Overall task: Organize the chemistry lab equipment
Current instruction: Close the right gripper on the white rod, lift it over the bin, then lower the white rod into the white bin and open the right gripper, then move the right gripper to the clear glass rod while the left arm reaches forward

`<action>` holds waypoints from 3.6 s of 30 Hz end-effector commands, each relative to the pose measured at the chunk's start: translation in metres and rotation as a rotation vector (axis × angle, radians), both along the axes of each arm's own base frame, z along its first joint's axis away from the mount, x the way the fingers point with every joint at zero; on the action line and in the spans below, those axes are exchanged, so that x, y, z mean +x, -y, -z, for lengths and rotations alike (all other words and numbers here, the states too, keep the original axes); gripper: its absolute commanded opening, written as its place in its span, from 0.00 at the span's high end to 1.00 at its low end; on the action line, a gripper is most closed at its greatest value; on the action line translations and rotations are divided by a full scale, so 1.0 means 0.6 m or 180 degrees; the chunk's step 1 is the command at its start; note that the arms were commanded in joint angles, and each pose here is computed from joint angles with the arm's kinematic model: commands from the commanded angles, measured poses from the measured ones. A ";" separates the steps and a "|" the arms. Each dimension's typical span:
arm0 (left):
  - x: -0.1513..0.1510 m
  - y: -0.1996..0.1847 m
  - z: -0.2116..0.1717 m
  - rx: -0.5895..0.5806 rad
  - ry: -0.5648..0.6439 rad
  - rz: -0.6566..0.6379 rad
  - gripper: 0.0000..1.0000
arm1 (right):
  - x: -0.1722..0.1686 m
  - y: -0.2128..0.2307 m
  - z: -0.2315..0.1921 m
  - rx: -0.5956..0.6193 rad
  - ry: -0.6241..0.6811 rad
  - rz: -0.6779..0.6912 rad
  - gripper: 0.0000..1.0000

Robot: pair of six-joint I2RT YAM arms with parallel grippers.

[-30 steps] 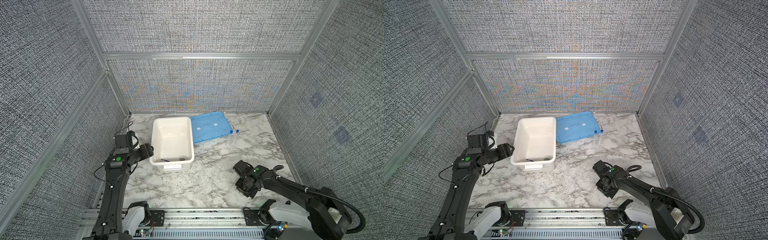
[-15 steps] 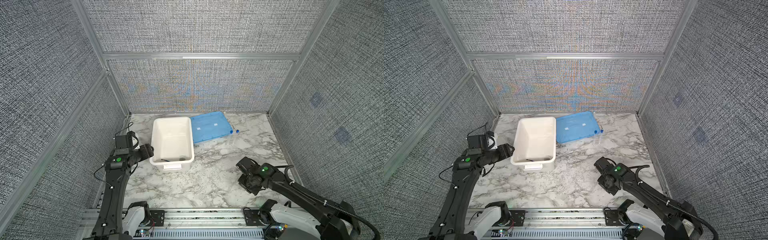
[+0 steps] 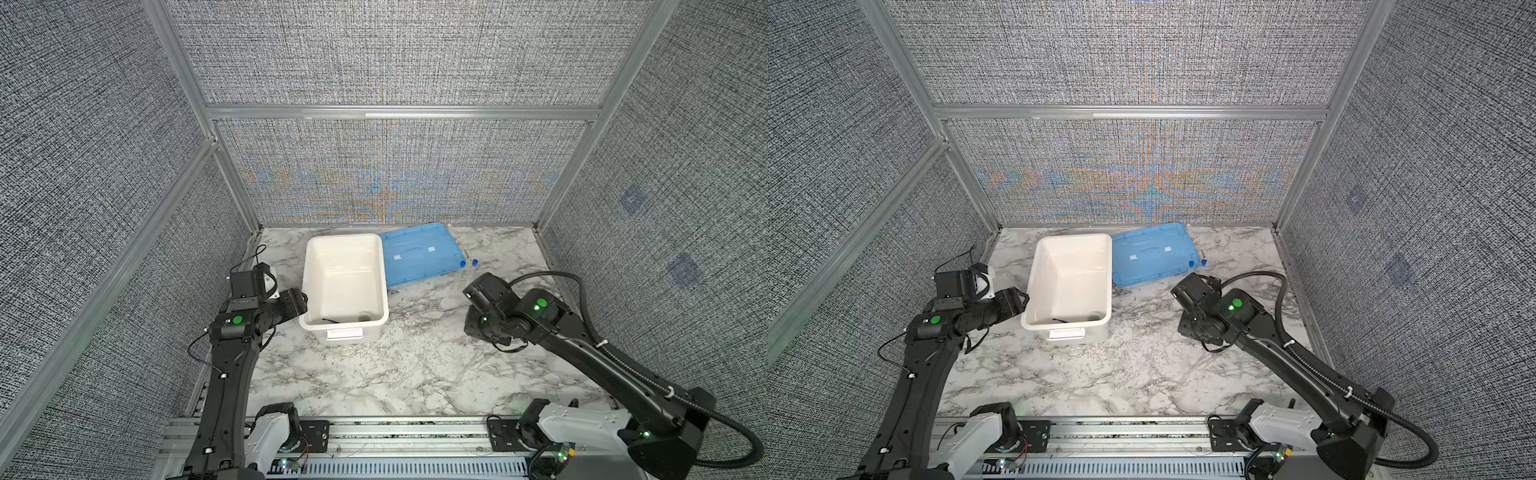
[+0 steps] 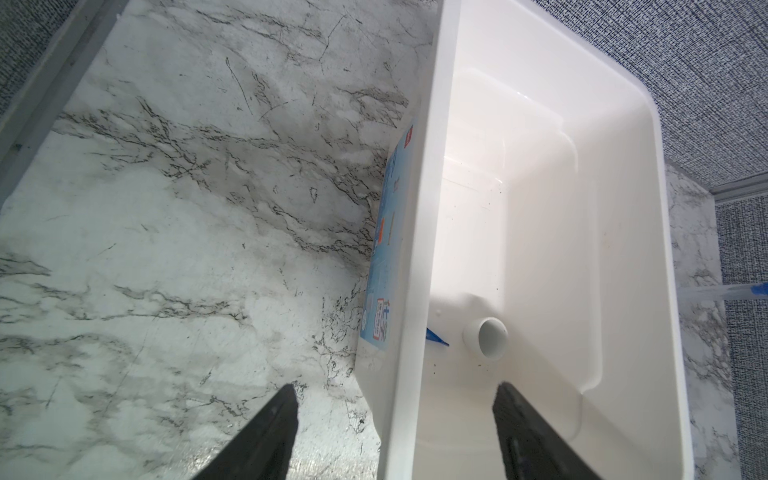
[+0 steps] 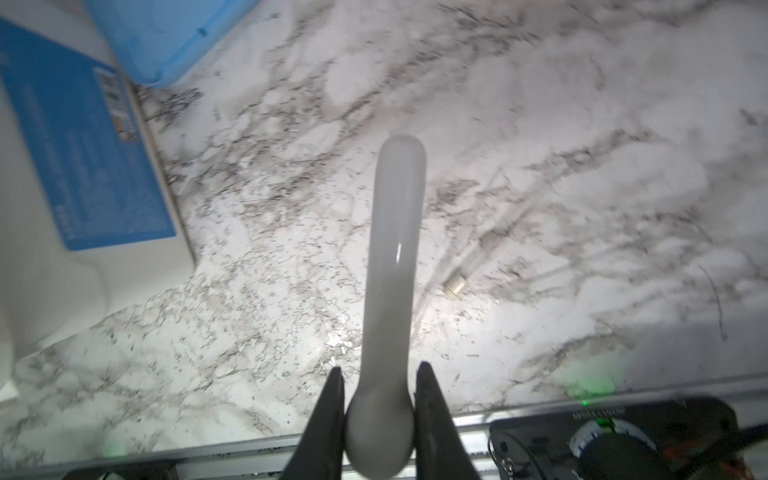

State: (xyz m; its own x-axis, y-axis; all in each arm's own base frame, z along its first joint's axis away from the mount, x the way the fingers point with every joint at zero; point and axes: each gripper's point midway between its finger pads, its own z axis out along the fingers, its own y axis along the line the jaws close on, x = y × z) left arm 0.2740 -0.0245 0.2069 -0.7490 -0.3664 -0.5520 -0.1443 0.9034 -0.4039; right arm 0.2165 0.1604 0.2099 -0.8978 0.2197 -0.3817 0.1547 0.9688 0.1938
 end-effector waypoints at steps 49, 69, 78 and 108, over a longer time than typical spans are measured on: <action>-0.014 0.083 0.010 -0.1189 -0.0335 0.0163 0.29 | 0.143 -0.585 0.217 0.0832 -0.0622 -0.1290 0.82; -0.019 0.067 0.000 -0.1072 -0.0243 0.0017 0.29 | 0.153 -0.587 0.276 0.0494 -0.0494 -0.1481 0.62; -0.027 0.065 -0.024 -0.1014 -0.0117 0.0047 0.29 | 0.157 -0.596 0.210 0.0648 -0.0300 -0.1517 0.53; -0.041 0.209 -0.207 -0.0532 0.0943 0.0967 0.26 | 0.105 -0.154 -0.149 0.0334 0.0935 -0.0409 0.34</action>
State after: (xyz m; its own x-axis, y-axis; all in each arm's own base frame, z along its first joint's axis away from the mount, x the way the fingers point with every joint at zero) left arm 0.2372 -0.1477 0.3197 -0.7132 -0.2401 -0.6585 0.2579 0.7837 -0.5650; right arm 0.2765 0.2964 0.3075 -0.8008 0.1044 -0.5898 -0.1442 0.9221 0.3591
